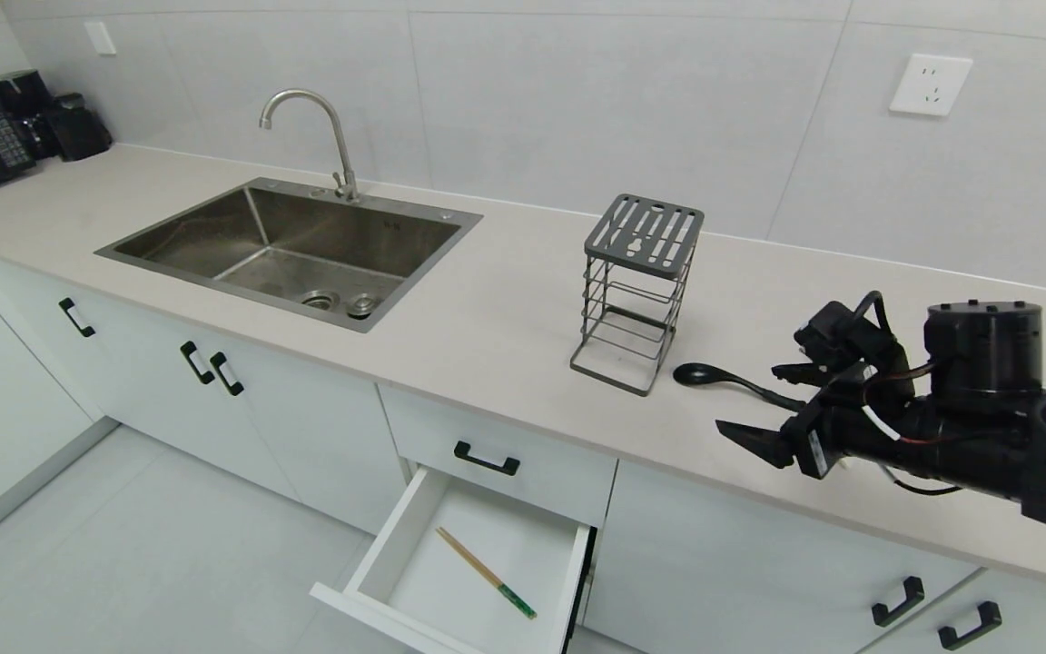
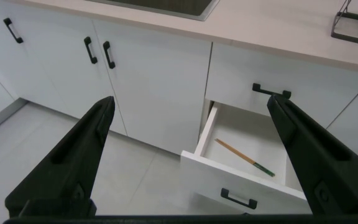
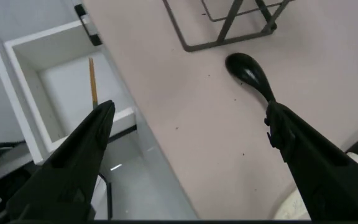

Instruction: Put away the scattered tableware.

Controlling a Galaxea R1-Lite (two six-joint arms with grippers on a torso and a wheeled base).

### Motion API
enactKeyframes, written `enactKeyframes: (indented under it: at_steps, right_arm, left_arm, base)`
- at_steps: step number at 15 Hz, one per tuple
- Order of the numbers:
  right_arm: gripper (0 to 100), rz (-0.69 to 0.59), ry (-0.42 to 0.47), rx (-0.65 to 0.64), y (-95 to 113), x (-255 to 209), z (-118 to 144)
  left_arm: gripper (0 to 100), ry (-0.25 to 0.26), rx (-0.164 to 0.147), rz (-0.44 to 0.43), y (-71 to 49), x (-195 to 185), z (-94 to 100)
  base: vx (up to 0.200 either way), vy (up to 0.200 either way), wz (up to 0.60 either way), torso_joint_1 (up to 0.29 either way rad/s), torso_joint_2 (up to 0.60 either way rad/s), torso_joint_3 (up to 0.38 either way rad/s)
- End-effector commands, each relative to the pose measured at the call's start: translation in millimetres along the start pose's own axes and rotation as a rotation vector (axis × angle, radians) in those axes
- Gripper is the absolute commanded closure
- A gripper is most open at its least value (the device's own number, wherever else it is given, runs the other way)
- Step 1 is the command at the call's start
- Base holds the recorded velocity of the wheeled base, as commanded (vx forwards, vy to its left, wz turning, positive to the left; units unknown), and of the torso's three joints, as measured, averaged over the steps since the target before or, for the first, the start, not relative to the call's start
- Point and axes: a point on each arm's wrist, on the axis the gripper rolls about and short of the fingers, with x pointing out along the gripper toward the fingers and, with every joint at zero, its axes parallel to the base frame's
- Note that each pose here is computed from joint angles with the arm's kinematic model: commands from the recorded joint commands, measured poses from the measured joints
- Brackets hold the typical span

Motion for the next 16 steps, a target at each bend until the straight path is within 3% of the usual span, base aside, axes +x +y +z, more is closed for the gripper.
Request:
enactKeyframes:
  at_steps: [1,4,16]
  right_arm:
    - [0,-0.029,0.073,0.072,-20,23,-18]
    - [0,-0.041,0.105,0.096,-32,41,-30]
    - [0,-0.066,0.043,0.099,-85,108,-33]
  left_arm:
    - [0,0.001,0.000,0.002,0.0,0,0.0]
    - [0,0.001,0.000,0.001,0.0,0,0.0]
    - [0,0.001,0.000,0.002,0.0,0,0.0]
  base:
    - [0.000,0.000,0.00,0.000,0.00,0.000]
    - [0.000,0.000,0.00,0.000,0.00,0.000]
    - [0.000,0.000,0.00,0.000,0.00,0.000]
